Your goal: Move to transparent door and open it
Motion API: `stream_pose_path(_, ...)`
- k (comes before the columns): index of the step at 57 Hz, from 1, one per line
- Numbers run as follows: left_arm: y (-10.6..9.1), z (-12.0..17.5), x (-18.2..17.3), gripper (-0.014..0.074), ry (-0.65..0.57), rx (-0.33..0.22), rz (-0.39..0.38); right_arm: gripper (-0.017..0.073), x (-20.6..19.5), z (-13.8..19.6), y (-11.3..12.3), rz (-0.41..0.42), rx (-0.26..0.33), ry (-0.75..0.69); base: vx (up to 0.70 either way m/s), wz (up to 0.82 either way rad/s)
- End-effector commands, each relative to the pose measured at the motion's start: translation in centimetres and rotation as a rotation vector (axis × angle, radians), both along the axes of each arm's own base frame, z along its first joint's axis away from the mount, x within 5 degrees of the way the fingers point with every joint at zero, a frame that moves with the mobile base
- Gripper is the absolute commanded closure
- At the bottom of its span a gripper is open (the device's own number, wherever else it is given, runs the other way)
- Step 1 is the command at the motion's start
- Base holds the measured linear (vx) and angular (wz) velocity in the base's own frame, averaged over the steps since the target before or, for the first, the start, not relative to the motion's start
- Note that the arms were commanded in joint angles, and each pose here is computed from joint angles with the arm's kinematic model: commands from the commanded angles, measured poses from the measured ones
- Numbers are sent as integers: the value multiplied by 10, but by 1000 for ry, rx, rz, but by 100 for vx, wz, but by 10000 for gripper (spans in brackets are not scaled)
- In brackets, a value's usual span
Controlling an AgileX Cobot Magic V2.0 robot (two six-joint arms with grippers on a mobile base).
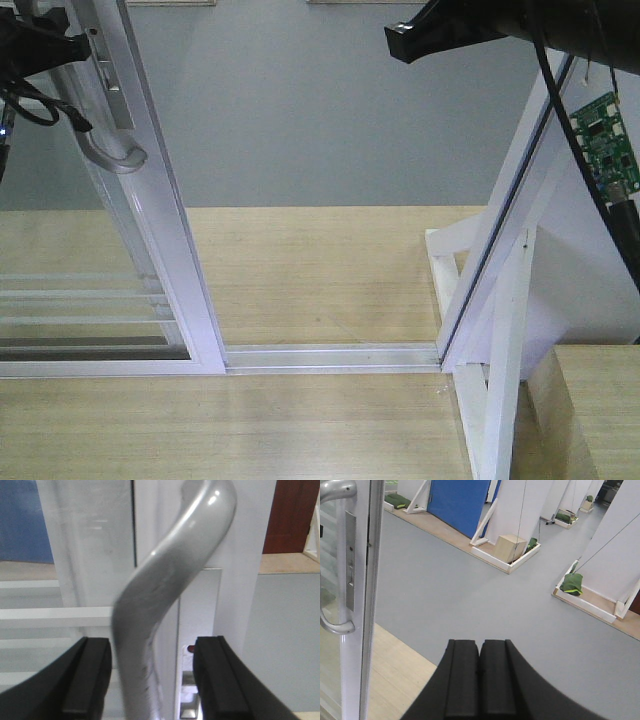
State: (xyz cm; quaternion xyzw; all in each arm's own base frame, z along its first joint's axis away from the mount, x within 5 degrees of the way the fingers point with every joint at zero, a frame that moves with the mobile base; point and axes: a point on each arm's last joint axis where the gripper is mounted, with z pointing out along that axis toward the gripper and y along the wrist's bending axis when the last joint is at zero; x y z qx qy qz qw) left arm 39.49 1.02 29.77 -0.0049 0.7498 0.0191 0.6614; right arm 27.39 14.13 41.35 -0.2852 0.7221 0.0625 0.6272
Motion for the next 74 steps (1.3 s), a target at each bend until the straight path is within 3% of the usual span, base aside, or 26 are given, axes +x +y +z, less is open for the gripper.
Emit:
stream_pose_path(1,5,37,2,237,-162,-5,15,568,-8,26,-5,0,35,-139,0,0)
stream_pose_path(15,39,44,0,603,-189,11,100,568,-8,26,-5,0,35,-137,0,0)
stream_pose_path(28,69,45,-6,601,-189,19,178,568,-8,26,-5,0,35,-137,0,0)
stream_pose_path(40,85,46,-12,601,-160,8,220,568,-8,26,-5,0,35,-137,0,0)
stream_pose_path(46,91,57,-25,601,-126,5,241,568,-8,26,-5,0,35,-138,0,0)
stream_pose_path(55,101,78,-64,601,-177,18,298,568,-8,27,-5,0,34,-143,0,0)
stream_pose_path(66,92,72,-117,600,-180,20,325,568,-8,27,-5,0,41,-144,0,1)
stream_pose_path(74,59,66,-150,600,-170,17,245,568,-11,30,-7,-1,51,-148,0,0)
